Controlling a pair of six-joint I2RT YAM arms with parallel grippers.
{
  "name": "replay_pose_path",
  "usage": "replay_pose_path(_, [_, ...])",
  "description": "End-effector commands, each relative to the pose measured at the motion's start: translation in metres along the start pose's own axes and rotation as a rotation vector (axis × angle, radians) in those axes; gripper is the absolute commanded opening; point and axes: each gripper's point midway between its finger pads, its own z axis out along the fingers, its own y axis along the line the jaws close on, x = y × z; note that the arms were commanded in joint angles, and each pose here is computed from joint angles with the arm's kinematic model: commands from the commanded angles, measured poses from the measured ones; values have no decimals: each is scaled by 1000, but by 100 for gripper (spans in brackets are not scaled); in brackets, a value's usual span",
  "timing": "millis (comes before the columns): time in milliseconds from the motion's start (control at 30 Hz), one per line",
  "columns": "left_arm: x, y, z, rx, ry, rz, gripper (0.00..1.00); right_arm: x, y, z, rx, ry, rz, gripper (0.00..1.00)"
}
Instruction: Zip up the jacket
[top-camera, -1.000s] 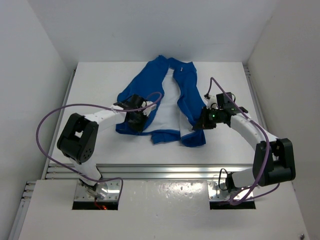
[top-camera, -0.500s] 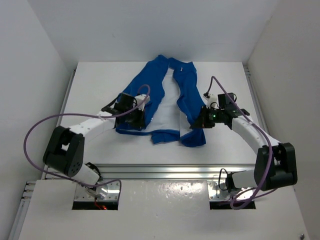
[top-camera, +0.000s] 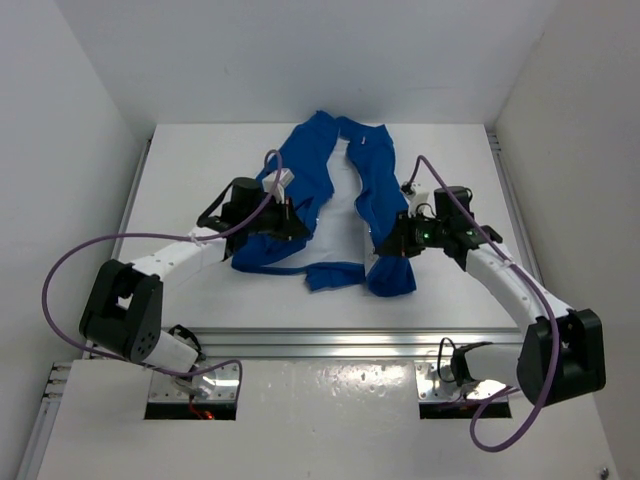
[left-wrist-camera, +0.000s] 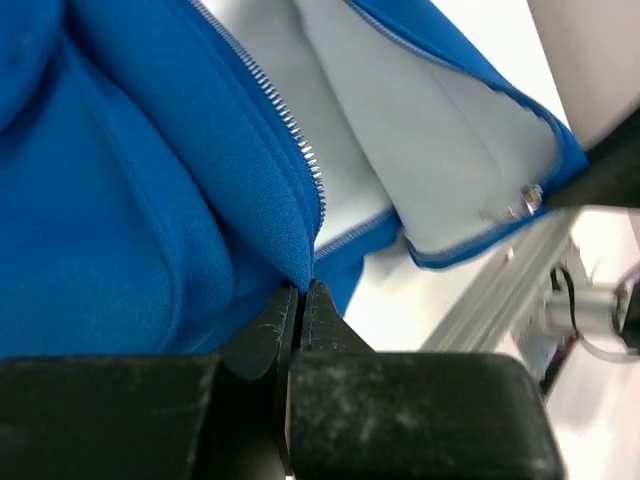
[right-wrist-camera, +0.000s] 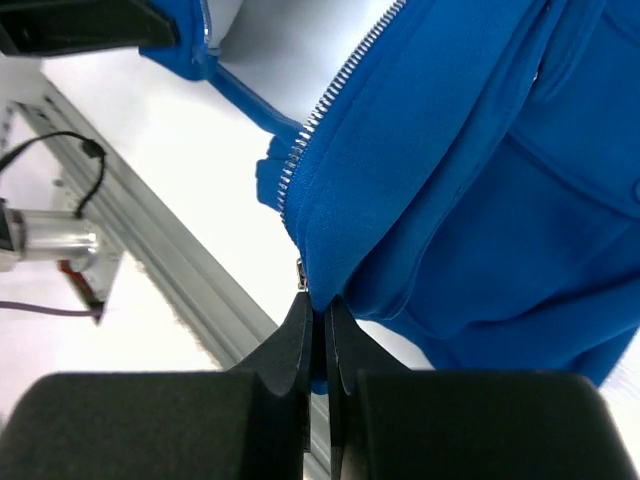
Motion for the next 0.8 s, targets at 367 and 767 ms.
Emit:
replay_pose_path(367, [-33,-15,-29,52,-204,18,0,-41,3,4,117,-184,-103,0])
replay_pose_path(767, [-79,-50,-42,244,-339,-204,0,-54,62,24,-257,-204,-88,0])
